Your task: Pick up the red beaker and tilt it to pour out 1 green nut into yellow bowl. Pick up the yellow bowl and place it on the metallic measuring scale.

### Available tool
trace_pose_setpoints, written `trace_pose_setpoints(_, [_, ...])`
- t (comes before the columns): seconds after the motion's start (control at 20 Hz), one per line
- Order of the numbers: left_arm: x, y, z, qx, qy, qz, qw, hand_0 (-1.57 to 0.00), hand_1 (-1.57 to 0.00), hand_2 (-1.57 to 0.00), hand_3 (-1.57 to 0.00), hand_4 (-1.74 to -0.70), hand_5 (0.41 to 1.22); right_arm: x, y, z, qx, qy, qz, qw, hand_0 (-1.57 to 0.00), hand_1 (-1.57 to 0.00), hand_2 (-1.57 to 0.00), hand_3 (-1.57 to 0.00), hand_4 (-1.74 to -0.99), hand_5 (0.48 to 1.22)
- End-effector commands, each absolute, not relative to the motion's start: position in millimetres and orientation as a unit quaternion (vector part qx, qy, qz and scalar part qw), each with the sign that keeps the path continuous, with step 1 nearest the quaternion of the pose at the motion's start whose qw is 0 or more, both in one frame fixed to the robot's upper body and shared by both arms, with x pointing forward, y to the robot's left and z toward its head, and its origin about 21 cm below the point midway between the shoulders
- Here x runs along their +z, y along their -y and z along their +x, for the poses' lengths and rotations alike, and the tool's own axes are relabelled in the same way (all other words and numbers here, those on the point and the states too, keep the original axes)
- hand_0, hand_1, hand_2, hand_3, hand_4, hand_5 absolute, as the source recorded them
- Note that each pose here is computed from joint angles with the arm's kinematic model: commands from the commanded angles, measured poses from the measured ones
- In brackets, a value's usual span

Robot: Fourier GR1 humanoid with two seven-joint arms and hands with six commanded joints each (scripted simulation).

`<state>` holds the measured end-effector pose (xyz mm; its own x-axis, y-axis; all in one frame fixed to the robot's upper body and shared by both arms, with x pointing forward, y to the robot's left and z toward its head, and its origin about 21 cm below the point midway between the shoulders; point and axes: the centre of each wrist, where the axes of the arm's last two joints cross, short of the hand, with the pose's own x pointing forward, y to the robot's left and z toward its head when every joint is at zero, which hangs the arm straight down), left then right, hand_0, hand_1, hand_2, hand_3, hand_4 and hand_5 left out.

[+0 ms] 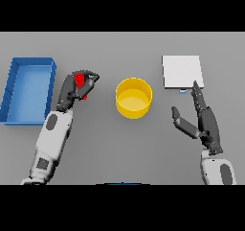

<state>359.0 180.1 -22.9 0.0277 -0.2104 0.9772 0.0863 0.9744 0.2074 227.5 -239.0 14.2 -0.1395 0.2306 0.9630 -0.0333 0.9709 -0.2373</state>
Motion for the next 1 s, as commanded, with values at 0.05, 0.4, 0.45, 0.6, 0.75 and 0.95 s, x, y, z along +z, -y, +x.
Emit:
trace_pose_setpoints(0.05, [-23.9, -178.8, 360.3, -0.101, 0.691, 0.043, 0.714, -1.28, -1.29, -1.29, -1.29, -1.45, 1.132, 11.6, 236.7, 228.9, 0.102, 0.748, -0.063, 0.653, 0.0, 0.0, 0.0, 0.0, -1.293, 0.682])
trace_pose_setpoints(0.4, [-10.6, -176.0, 365.2, -0.085, 0.723, 0.044, 0.684, -1.51, -1.51, -1.51, -1.51, -1.68, 1.103, 15.7, 233.7, 233.6, 0.116, 0.755, -0.065, 0.642, 0.0, 0.0, 0.0, 0.0, -1.263, 0.671])
trace_pose_setpoints(0.45, [-5.8, -179.1, 362.3, -0.084, 0.737, 0.048, 0.669, -1.52, -1.52, -1.52, -1.52, -1.69, 1.1, 17.0, 234.3, 231.8, 0.117, 0.758, -0.064, 0.638, 0.0, 0.0, 0.0, 0.0, -1.254, 0.667])
trace_pose_setpoints(0.6, [19.6, -175.6, 365.0, -0.105, 0.748, 0.064, 0.652, -1.55, -1.55, -1.55, -1.55, -1.72, 1.097, 9.5, 233.1, 232.7, 0.122, 0.754, -0.068, 0.642, 0.0, 0.0, 0.0, 0.0, -1.25, 0.672])
trace_pose_setpoints(0.75, [44.3, -169.3, 367.2, -0.195, 0.746, 0.093, 0.63, -1.56, -1.56, -1.56, -1.56, -1.73, 1.113, 10.9, 232.5, 228.9, 0.126, 0.757, -0.082, 0.636, 0.0, 0.0, 0.0, 0.0, -1.247, 0.685])
trace_pose_setpoints(0.95, [56.6, -160.9, 370.9, -0.304, 0.72, 0.129, 0.61, -1.56, -1.56, -1.56, -1.56, -1.73, 1.117, 13.3, 227.4, 228.5, 0.129, 0.753, -0.082, 0.64, 0.0, 0.0, 0.0, 0.0, -1.243, 0.696])
